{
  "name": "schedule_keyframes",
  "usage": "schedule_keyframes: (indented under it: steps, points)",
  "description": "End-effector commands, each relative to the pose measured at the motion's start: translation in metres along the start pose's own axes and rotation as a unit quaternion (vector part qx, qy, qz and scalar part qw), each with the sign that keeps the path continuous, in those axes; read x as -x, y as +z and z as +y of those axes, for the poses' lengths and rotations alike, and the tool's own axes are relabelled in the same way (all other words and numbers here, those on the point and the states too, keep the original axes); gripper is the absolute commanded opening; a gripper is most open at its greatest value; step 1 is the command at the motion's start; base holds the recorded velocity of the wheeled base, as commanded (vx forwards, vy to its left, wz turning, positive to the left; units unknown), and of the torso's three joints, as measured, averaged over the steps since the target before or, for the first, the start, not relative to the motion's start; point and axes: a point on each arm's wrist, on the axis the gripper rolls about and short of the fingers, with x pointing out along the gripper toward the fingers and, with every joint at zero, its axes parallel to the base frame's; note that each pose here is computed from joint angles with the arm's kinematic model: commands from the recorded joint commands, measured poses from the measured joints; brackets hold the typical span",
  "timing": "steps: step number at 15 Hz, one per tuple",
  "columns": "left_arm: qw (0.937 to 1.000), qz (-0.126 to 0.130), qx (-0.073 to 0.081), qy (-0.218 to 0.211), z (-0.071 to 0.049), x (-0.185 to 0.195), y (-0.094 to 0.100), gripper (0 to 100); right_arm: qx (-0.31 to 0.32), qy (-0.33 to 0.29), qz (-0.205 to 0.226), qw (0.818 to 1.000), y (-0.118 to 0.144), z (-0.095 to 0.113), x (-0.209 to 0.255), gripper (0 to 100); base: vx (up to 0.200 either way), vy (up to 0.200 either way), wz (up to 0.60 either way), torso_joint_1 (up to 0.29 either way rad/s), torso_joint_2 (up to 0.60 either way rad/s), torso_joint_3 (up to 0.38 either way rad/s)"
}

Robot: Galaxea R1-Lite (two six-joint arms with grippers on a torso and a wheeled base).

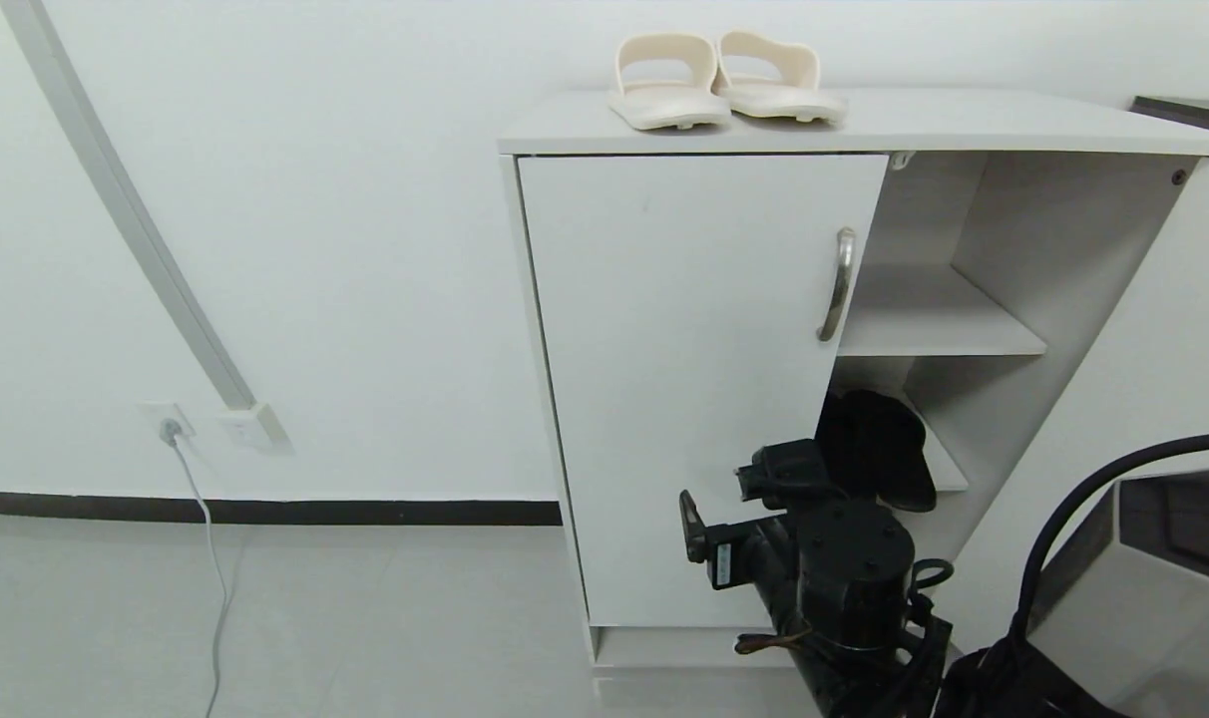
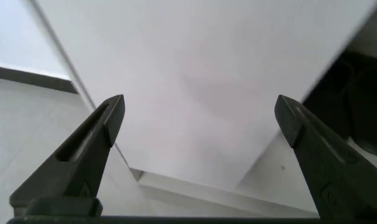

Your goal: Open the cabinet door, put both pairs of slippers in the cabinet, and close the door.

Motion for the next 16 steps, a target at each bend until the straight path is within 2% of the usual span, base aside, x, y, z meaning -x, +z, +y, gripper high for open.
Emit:
schedule_keyframes:
  steps: [1, 4, 16]
  points:
    - [1.0, 0.001, 0.001, 0.0, 0.0, -0.0001, 0.0, 0, 0.001, -0.014, -0.002, 1.0, -0.0013, -0.0079, -0.0059, 100, 0.0, 0.0, 0.0, 0.0, 0.0, 0.0]
    - [1.0, 0.0, 0.001, 0.0, 0.0, -0.0001, 0.0001, 0, -0.002, -0.02, -0.004, 1.0, -0.0013, -0.0155, -0.0096, 100, 0.0, 0.0, 0.0, 0.0, 0.0, 0.0]
    - [1.0, 0.0, 0.001, 0.0, 0.0, -0.0001, 0.0001, 0, 0.007, -0.007, 0.002, 1.0, -0.0063, -0.0154, -0.0076, 100, 0.0, 0.0, 0.0, 0.0, 0.0, 0.0]
